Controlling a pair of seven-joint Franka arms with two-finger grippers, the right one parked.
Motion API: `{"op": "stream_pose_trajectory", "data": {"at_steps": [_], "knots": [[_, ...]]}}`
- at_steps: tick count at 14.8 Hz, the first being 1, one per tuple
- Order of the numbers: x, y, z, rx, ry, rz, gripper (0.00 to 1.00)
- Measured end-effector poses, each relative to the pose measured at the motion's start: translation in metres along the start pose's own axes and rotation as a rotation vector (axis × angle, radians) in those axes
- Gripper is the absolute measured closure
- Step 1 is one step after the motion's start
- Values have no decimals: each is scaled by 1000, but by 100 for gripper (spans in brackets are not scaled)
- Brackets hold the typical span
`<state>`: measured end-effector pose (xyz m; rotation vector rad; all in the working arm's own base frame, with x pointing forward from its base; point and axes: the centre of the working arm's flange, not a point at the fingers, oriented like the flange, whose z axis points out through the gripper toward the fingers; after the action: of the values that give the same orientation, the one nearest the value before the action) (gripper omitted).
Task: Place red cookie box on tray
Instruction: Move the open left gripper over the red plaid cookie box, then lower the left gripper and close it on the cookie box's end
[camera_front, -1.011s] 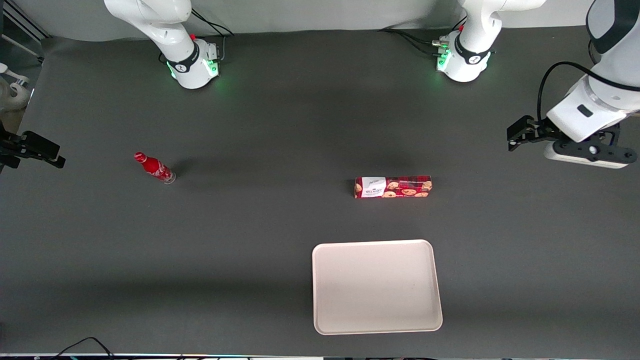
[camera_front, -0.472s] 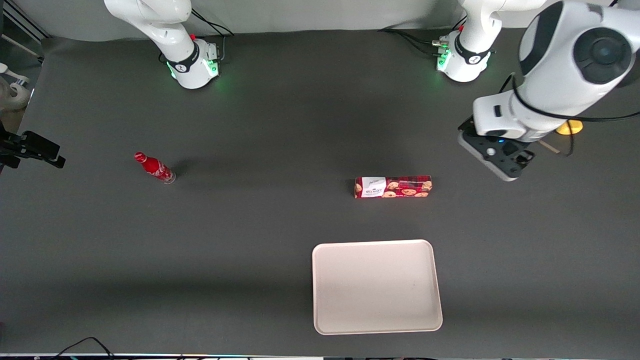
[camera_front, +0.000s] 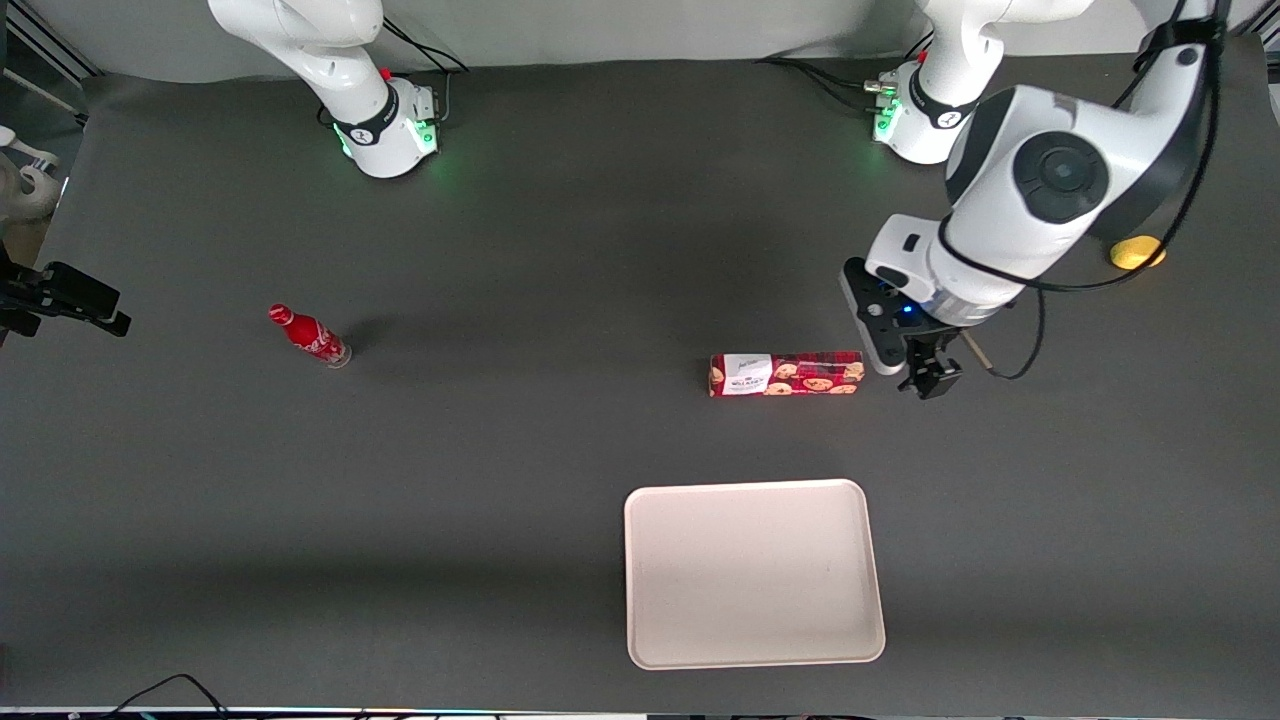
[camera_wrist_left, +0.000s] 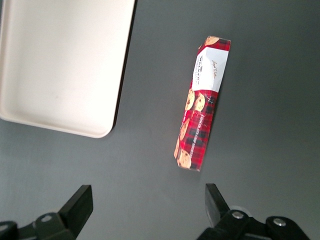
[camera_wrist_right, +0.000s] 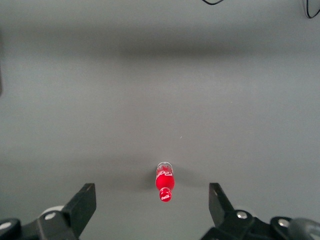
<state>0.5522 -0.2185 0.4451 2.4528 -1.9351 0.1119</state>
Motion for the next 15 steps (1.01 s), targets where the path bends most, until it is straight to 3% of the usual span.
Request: {"op": "stream_pose_trajectory", "data": {"at_steps": [2, 5, 9, 15], "knots": [[8, 15, 30, 16, 7, 51, 0], [21, 36, 63, -6, 4, 100, 0], [43, 41, 108, 16, 26, 171, 0], [44, 41, 157, -39, 22, 176, 0]]}}
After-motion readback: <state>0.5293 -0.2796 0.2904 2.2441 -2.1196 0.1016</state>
